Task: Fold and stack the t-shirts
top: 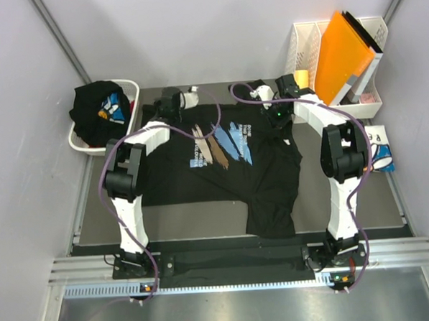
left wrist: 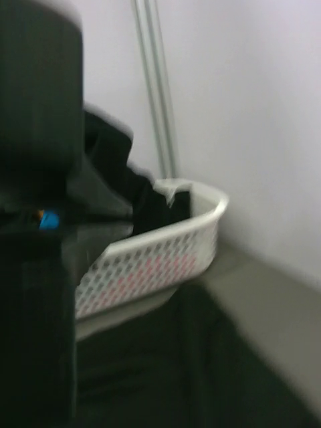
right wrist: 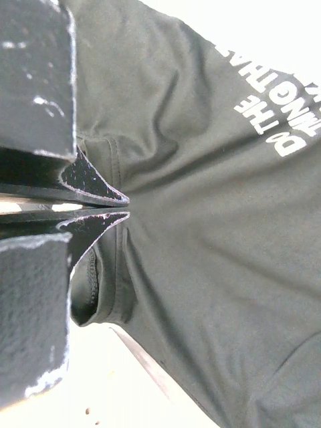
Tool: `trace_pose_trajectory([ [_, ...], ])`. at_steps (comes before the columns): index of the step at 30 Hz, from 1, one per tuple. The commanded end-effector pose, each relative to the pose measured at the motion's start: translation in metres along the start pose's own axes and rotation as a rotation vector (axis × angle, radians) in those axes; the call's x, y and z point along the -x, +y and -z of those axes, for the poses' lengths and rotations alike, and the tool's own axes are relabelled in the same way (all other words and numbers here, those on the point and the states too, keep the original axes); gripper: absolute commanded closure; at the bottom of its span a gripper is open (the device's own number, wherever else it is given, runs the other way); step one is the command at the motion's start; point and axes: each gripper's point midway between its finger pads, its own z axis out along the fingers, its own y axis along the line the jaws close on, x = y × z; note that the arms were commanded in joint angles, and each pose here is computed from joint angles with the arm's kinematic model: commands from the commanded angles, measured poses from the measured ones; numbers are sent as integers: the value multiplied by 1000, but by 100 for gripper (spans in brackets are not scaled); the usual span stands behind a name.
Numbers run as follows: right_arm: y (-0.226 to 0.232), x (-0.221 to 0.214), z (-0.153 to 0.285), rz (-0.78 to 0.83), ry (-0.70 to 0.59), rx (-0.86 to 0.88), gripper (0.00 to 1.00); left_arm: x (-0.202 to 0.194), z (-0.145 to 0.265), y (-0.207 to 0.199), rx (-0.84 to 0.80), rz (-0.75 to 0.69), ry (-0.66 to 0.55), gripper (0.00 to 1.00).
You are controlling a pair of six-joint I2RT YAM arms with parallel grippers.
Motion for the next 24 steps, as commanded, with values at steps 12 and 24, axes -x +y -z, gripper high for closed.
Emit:
trace_pose_trajectory([
  [12,2,19,8,13,-51,1,100,-58,-34,-81,-485,239,82,100],
  [24,-2,18,5,11,-31,-11,100,-67,-41,-130,-631,285,114,100],
])
